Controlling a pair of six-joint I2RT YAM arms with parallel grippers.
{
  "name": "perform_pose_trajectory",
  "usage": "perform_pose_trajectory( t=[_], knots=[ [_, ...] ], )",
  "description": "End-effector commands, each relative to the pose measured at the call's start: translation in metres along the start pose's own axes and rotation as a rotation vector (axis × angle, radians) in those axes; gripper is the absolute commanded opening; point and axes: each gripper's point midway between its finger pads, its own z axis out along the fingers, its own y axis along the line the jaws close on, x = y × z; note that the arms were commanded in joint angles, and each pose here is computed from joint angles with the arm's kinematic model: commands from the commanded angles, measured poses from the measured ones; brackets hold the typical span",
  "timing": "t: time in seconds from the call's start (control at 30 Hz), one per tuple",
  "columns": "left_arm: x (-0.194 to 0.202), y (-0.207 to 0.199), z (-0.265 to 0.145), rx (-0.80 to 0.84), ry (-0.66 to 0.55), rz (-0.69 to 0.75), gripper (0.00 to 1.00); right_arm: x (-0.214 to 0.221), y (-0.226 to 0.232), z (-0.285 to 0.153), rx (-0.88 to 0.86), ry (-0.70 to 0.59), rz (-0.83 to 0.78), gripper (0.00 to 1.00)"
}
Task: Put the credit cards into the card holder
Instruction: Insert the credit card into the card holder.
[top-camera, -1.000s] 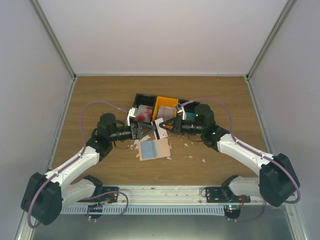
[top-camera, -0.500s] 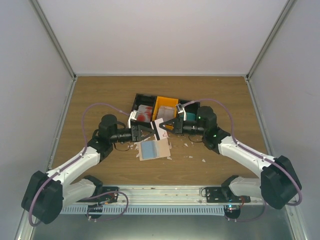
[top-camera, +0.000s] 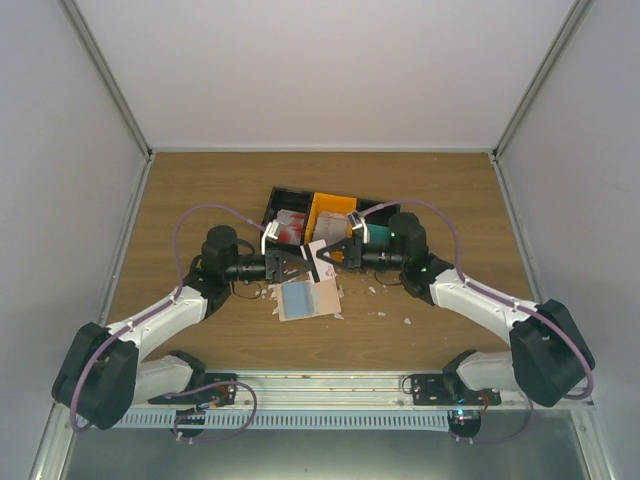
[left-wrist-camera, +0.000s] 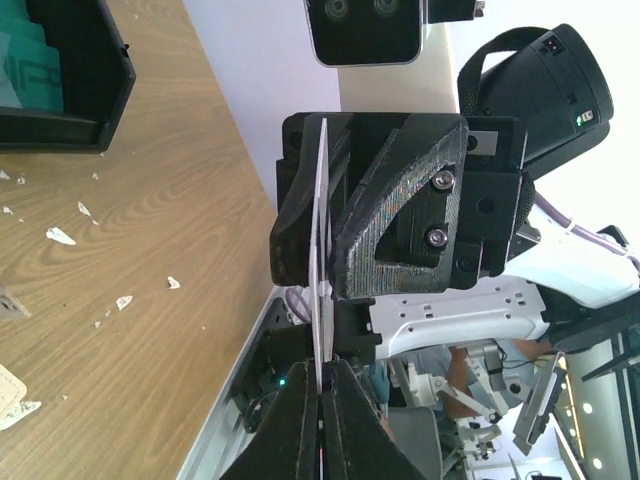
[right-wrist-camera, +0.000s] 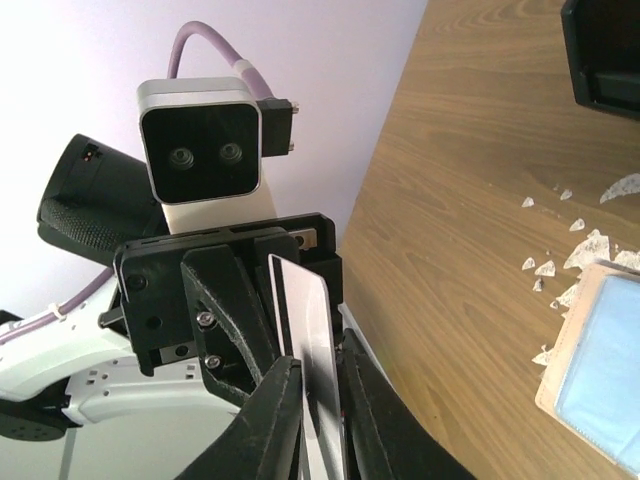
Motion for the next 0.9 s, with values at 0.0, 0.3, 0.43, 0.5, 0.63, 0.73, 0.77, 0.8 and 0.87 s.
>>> perform_pose_trajectory(
  t=[0.0,0.3,0.43,0.5,0.63,0.73,0.77,0.8,0.87],
  knots=[
    [-0.003,0.0,-0.003,0.014,0.001,0.037,0.0,0.005,0.002,-0.001,0.003,0.006,-0.061,0.15],
    [-0.003,0.012,-0.007,-0.016,-0.013,0.015,0.0,0.011,0.003,-0.003,-0.013,0.026,-0.1,0.1],
    [-0.003,0.02,-0.007,-0.041,-0.017,-0.001,0.0,0.012,0.0,-0.002,-0.01,0.032,-0.1,0.04],
    [-0.004,0.025,-0.008,-0.064,-0.027,-0.006,0.0,0.013,-0.002,-0.002,-0.004,0.032,-0.099,0.04],
    [-0.004,0.031,-0.01,-0.086,-0.035,-0.012,0.0,0.016,-0.004,-0.004,-0.004,0.027,-0.103,0.07],
    [-0.002,0.032,-0.01,-0.093,-0.03,-0.013,0.0,0.018,-0.003,-0.007,-0.008,0.021,-0.111,0.03],
    [-0.002,0.034,-0.01,-0.098,-0.031,-0.014,0.0,0.019,-0.003,-0.008,-0.005,0.023,-0.11,0.01],
    [-0.002,0.035,-0.011,-0.104,-0.031,-0.014,0.02,0.019,-0.003,-0.009,0.001,0.021,-0.113,0.01],
    [-0.002,0.04,-0.012,-0.133,-0.037,-0.018,0.18,0.02,-0.007,-0.01,0.027,0.021,-0.114,0.0]
  ],
)
